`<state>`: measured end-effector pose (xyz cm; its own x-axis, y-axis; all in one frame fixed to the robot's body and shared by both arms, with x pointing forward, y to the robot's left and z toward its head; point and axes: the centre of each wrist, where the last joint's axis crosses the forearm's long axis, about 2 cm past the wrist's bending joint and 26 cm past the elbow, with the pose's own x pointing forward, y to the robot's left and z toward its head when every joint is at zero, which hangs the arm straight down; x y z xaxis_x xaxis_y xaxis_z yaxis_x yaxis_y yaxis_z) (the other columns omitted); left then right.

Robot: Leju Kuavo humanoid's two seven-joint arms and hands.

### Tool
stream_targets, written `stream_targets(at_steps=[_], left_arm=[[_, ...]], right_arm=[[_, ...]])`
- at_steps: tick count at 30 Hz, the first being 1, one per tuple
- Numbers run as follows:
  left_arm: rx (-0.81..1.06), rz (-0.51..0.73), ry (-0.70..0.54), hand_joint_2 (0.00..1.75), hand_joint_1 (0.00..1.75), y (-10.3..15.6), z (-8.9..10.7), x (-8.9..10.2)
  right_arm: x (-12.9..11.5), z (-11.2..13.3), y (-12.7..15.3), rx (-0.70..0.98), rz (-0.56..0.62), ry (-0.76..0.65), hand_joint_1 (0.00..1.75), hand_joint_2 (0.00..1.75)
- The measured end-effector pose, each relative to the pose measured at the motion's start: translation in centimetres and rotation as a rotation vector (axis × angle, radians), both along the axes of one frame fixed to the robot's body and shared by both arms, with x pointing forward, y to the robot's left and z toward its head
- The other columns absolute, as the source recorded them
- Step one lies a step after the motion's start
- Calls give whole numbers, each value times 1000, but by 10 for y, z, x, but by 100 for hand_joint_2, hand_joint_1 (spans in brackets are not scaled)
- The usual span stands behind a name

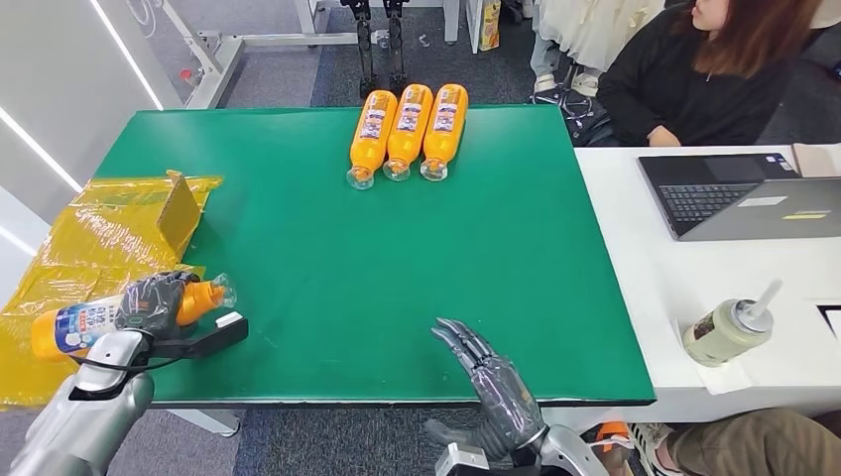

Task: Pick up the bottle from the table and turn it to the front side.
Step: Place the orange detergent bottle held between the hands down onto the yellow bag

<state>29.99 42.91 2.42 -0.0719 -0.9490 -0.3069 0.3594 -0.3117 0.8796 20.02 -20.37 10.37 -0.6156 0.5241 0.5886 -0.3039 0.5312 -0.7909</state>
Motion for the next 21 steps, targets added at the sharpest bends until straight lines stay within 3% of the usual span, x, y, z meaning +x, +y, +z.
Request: stream_targets(at_steps=[15,21], left_arm=[[-51,-38,13,175,0,-1,-8,-6],[-273,-129,97,175,0,-21,-8,-16]], right_arm=[[12,-3,-12,-18,14,-11,0,175],[20,-4,-12,-11,2,-9,0,175]])
